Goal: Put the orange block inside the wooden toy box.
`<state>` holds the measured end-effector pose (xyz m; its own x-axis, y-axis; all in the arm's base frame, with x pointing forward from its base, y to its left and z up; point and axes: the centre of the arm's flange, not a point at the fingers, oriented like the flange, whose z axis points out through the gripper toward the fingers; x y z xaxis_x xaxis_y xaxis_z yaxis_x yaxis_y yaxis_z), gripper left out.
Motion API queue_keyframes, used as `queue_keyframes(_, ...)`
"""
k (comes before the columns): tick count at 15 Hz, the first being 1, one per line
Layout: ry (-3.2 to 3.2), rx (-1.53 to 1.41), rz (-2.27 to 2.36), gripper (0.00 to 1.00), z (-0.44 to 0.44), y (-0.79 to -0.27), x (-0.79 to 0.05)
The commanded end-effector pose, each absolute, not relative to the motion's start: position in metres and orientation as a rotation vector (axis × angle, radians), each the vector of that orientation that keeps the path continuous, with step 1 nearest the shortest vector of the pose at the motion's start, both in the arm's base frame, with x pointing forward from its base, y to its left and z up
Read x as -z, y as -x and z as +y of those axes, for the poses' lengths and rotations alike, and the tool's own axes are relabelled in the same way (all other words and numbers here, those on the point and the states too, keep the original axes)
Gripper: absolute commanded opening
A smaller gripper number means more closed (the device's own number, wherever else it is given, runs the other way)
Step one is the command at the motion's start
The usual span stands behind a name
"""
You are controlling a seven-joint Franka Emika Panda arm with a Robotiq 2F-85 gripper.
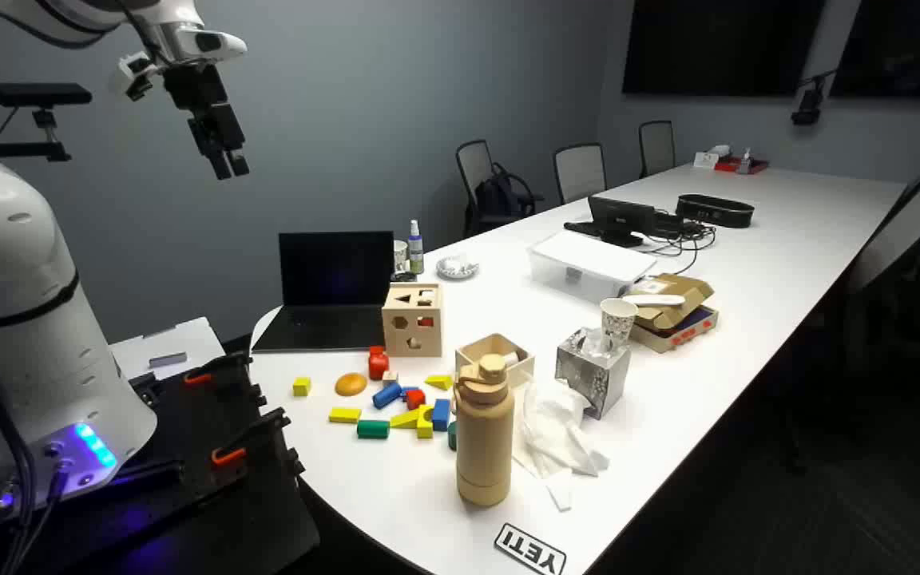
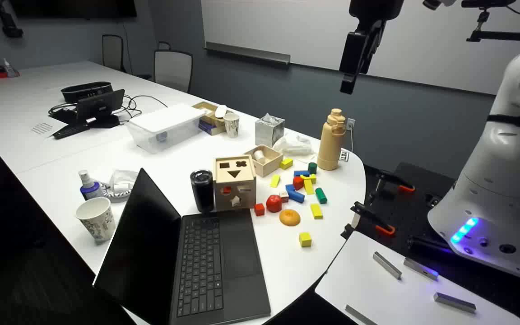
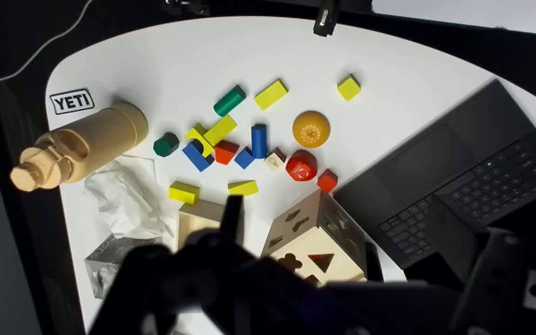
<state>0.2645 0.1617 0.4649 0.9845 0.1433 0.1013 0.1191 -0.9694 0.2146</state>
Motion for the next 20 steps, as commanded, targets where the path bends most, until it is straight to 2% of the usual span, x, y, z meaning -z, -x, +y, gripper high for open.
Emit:
queue_keyframes(1,-2.921,-0.171,0.195,1.00,0.162,-0.264,-0.465)
queue_keyframes(7,-2.957,-0.244,0.231,1.00,0.201,-0.329,-0.409)
queue_keyframes(11,-3.014,-0.261,0.184,1.00,0.220,-0.369,-0.341)
queue_keyframes(20,-3.047,-0.142,-0.072,1.00,0.237,-0.409,-0.177)
